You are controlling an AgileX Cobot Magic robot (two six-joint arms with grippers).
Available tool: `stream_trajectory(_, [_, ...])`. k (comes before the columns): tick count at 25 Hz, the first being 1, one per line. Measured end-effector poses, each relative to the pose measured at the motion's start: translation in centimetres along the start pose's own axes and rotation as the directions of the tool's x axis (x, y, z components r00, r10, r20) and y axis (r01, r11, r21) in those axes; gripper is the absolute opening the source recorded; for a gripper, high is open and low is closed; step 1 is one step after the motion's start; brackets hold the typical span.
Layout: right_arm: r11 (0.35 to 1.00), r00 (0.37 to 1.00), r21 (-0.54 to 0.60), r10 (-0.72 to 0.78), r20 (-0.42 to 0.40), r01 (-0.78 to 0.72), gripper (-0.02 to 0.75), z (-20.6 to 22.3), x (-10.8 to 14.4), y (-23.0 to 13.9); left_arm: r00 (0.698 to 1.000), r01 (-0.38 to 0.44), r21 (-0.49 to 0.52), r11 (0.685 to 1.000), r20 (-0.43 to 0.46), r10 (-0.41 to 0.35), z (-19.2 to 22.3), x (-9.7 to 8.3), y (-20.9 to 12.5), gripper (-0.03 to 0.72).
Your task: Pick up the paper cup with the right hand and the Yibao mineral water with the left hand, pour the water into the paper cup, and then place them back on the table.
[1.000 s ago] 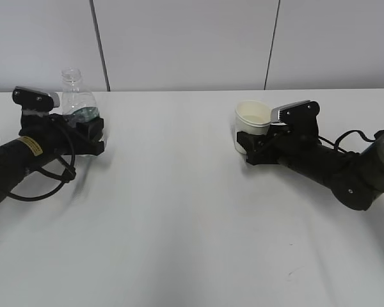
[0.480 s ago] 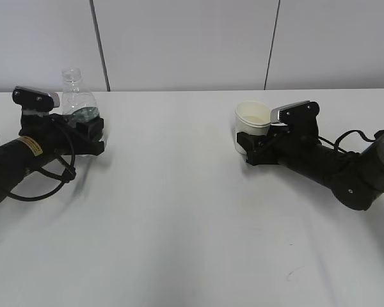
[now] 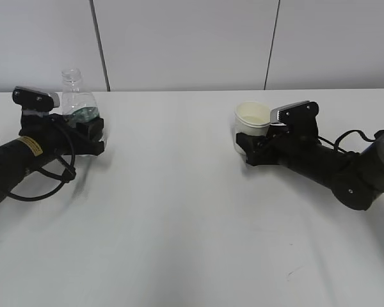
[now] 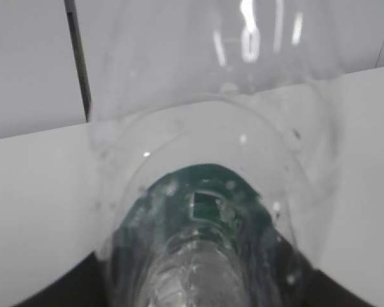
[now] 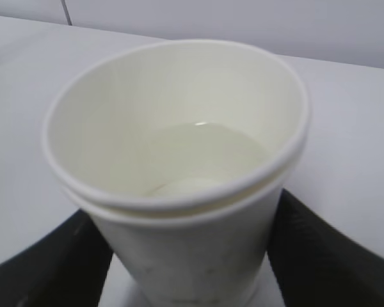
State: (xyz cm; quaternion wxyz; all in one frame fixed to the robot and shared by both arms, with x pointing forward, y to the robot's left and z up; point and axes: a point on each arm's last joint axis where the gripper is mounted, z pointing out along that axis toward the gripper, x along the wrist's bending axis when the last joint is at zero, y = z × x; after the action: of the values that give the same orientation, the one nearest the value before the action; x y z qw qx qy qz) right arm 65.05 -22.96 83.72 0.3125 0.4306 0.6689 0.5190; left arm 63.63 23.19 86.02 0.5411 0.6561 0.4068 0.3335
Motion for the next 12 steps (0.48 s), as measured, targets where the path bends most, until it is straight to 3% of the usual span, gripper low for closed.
stream_trajectory(12, [1.000,1.000,0.006,0.005,-0.002,-0.005,0.588,-0.04,0.03,-0.09,1.000,0.000,0.001,1.000,0.000,0.000,0.00,0.00,-0.01,0.301])
